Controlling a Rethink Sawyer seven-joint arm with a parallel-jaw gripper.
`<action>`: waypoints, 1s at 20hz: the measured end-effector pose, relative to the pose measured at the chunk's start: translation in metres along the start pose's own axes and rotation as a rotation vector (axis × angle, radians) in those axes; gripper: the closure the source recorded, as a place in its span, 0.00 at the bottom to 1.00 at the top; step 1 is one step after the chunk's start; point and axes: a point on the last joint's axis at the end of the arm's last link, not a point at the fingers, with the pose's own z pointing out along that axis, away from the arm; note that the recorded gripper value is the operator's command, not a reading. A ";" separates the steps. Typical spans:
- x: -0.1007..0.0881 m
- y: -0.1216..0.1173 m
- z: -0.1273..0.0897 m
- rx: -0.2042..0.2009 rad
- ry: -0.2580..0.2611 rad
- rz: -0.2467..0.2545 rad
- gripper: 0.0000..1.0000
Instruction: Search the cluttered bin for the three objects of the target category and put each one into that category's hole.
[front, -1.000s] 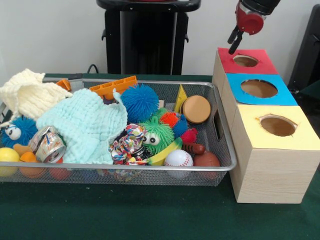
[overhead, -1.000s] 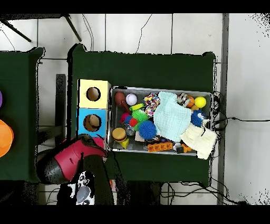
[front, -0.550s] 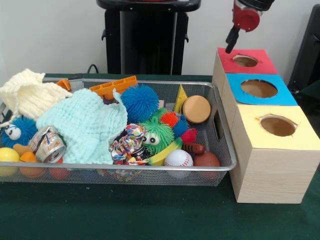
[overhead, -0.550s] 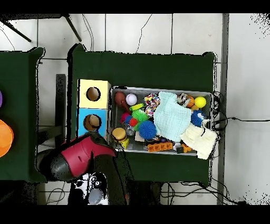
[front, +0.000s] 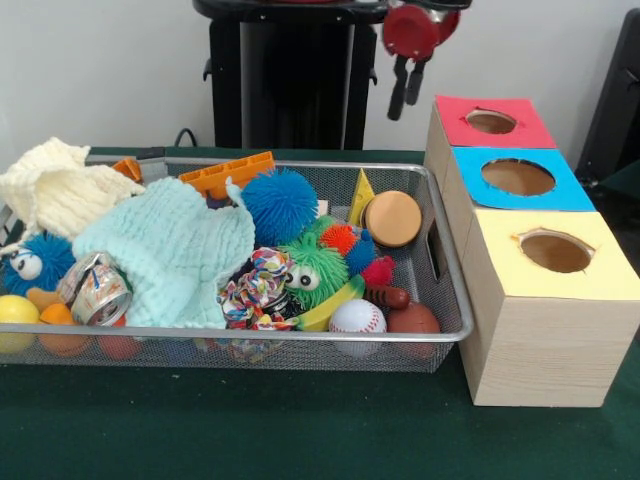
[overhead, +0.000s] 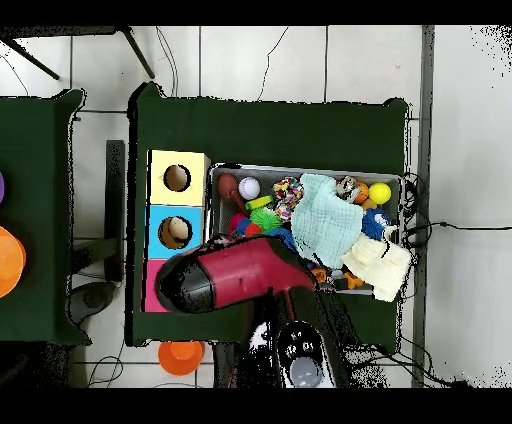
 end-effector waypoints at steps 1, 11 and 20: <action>0.005 -0.008 0.000 0.003 -0.016 0.020 0.00; 0.072 -0.077 0.022 -0.029 -0.128 0.187 0.00; 0.111 -0.099 0.063 -0.085 -0.194 0.200 0.00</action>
